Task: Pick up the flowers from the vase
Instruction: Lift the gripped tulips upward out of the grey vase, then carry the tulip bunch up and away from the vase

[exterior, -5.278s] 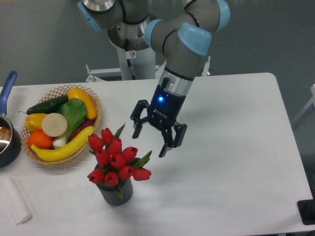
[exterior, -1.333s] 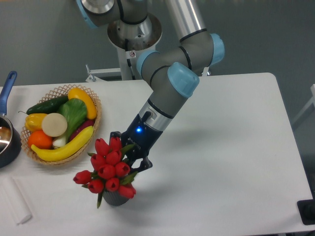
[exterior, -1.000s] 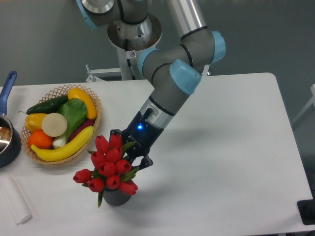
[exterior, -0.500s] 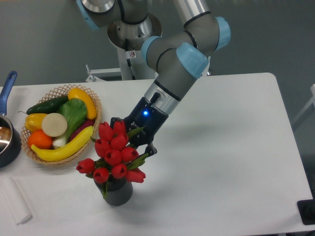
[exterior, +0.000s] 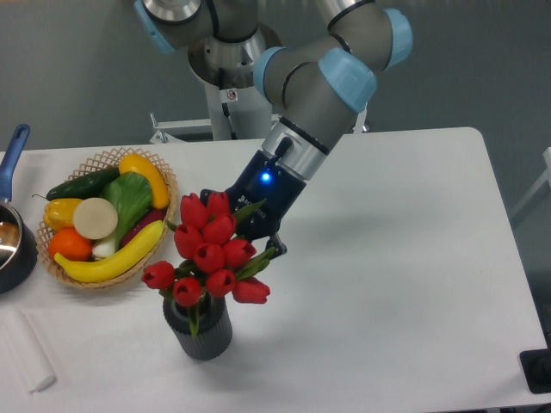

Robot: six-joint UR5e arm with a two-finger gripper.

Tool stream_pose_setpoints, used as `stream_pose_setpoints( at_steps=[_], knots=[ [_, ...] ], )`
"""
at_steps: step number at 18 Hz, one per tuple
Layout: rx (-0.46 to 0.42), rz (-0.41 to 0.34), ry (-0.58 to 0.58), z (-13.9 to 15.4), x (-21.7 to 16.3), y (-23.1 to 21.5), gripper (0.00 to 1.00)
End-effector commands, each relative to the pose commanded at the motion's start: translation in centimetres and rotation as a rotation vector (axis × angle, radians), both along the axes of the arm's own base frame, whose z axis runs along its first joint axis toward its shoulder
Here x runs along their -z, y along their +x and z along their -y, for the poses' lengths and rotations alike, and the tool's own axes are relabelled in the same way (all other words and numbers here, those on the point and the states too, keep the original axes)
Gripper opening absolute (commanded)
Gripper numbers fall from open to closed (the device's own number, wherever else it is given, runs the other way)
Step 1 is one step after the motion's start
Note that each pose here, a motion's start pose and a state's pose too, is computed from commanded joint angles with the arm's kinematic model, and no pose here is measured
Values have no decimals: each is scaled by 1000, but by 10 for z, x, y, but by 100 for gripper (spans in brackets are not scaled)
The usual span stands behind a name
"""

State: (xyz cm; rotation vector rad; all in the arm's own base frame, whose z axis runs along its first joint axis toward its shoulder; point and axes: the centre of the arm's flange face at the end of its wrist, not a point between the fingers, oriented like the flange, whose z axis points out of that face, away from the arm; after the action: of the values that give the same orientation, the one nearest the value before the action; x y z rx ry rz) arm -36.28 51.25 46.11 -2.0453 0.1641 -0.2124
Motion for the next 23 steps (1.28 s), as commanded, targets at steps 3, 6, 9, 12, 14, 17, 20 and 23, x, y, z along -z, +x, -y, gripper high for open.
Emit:
stream_pose_setpoints(
  at_steps=[3, 6, 9, 12, 14, 17, 20, 23],
  knots=[
    [-7, 3, 2, 1, -3, -2, 30],
    [-15, 14, -1, 1, -4, -3, 30],
    [-33, 41, -7, 2, -4, -5, 30],
    [-39, 57, -9, 2, -7, -2, 30],
    [-40, 81, -7, 1, -10, 4, 30],
    [-46, 89, -4, 2, -16, 6, 30],
    [-59, 95, -1, 6, -21, 5, 30],
    [-64, 89, 4, 9, -26, 5, 30]
  ],
)
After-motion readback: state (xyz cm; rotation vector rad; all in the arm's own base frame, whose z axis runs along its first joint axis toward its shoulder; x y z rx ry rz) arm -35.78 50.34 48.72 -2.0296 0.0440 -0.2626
